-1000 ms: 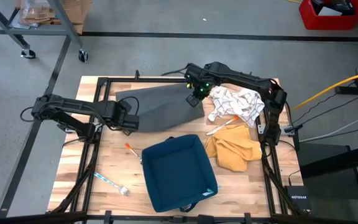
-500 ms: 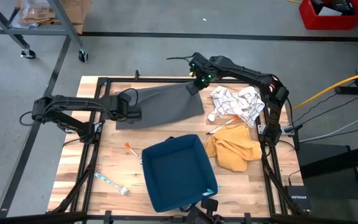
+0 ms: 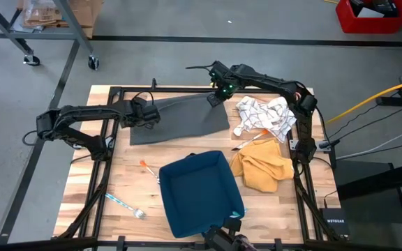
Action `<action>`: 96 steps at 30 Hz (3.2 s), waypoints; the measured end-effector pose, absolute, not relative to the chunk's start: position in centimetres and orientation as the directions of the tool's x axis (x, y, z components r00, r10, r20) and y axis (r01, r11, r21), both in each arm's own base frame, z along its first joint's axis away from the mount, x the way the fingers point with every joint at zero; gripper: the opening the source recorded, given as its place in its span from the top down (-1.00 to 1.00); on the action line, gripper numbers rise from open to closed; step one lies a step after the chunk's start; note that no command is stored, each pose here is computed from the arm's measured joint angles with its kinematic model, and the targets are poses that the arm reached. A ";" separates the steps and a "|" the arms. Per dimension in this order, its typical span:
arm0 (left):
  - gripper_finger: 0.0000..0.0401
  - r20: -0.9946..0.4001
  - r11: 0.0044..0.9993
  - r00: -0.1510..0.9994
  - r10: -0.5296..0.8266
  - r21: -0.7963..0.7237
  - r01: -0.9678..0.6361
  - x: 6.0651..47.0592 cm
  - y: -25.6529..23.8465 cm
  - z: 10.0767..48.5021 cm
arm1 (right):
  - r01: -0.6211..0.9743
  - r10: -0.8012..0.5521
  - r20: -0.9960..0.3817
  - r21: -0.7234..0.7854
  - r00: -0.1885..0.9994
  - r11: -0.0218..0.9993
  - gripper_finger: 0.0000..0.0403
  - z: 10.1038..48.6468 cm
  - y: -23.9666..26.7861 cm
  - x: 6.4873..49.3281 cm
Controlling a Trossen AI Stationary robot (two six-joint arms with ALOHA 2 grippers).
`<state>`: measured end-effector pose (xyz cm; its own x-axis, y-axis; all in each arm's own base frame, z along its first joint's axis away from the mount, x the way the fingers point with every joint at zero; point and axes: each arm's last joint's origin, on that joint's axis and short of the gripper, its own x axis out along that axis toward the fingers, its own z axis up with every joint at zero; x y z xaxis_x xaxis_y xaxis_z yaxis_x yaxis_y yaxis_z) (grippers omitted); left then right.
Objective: Fold towel
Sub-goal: Fold the gray towel
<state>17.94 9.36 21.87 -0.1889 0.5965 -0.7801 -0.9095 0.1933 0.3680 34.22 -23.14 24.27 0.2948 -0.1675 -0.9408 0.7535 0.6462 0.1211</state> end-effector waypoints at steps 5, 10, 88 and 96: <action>1.00 -0.772 0.146 -0.187 0.607 0.339 -0.929 17.7 10.2 20.9 | 0.772 -0.227 -0.941 0.056 0.253 0.633 0.77 22.9 -23.8 34.8; 1.00 -0.765 0.107 -0.177 0.619 0.305 -0.946 17.3 10.8 19.6 | 0.788 -0.276 -0.940 -0.012 0.202 0.616 0.66 22.4 -24.0 34.8; 1.00 -0.947 0.756 -0.130 -0.294 -0.147 -0.638 21.8 -2.3 14.0 | 0.688 0.054 -0.998 0.060 0.030 0.723 0.43 21.8 -14.2 36.6; 1.00 -0.971 0.764 0.231 0.055 -0.108 -0.636 23.3 -1.4 18.2 | 0.670 0.062 -0.998 0.053 0.011 0.740 0.43 21.8 -14.1 36.4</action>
